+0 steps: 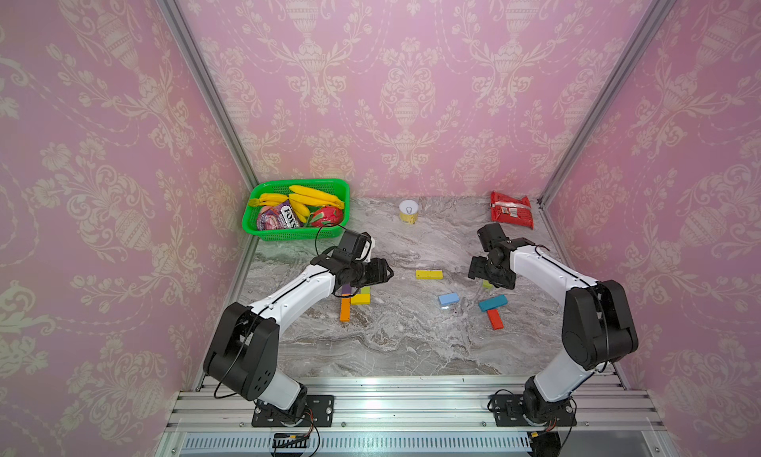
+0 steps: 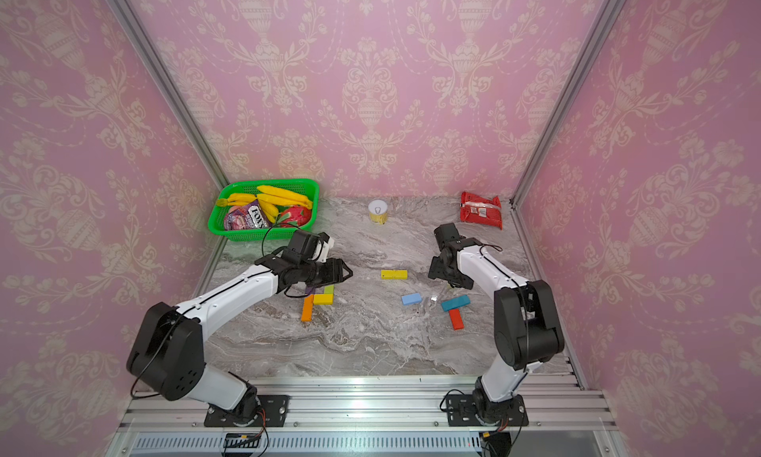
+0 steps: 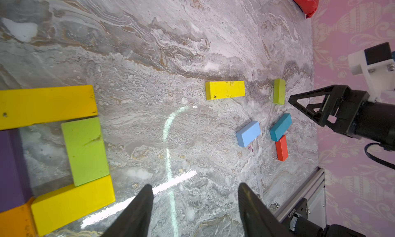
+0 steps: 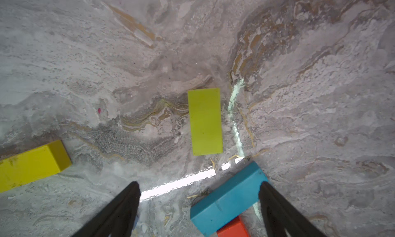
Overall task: Assemble the letter p with building blocks
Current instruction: Pick up the building block from the center of the board.
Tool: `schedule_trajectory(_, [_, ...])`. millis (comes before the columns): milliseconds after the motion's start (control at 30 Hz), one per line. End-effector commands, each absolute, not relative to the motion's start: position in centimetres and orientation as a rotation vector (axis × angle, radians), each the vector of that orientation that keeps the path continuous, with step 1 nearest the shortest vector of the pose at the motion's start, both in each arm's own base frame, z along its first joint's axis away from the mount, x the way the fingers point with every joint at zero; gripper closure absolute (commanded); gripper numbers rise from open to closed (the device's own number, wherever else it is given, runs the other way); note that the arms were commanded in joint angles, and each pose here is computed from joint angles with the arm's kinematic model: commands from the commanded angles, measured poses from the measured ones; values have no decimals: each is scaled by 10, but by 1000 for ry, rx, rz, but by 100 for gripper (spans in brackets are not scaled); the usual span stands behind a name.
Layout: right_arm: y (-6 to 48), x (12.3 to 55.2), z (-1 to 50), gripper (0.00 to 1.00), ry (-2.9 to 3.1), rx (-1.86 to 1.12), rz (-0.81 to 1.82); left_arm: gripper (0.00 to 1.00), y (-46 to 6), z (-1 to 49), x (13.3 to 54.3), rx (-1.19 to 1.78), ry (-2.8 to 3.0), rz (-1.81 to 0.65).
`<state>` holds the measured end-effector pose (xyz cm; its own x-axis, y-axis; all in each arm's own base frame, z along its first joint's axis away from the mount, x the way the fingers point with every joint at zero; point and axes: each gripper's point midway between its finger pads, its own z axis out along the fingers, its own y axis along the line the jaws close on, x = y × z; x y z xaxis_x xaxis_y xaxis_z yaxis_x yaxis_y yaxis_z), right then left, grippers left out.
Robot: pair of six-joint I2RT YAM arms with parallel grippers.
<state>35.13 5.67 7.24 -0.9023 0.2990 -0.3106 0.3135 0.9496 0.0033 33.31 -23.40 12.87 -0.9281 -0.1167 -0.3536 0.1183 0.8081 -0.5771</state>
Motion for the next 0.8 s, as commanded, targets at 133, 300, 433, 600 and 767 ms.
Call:
schedule_trajectory(133, [47, 354, 49, 13, 2816, 515, 7, 36, -298, 139, 331, 118, 2583, -1273])
schedule_trajectory(300, [46, 371, 42, 15, 2835, 469, 33, 35, -308, 143, 332, 198, 2577, -1284])
schedule_trajectory(433, [47, 379, 37, 19, 2854, 440, 50, 35, -311, 141, 333, 234, 2597, -1284])
schedule_trajectory(600, [49, 384, 27, 35, 2883, 401, 50, 35, -314, 130, 334, 230, 2651, -1256])
schedule_trajectory(767, [47, 376, 18, 50, 2929, 372, 23, 35, -314, 124, 336, 207, 2674, -1227])
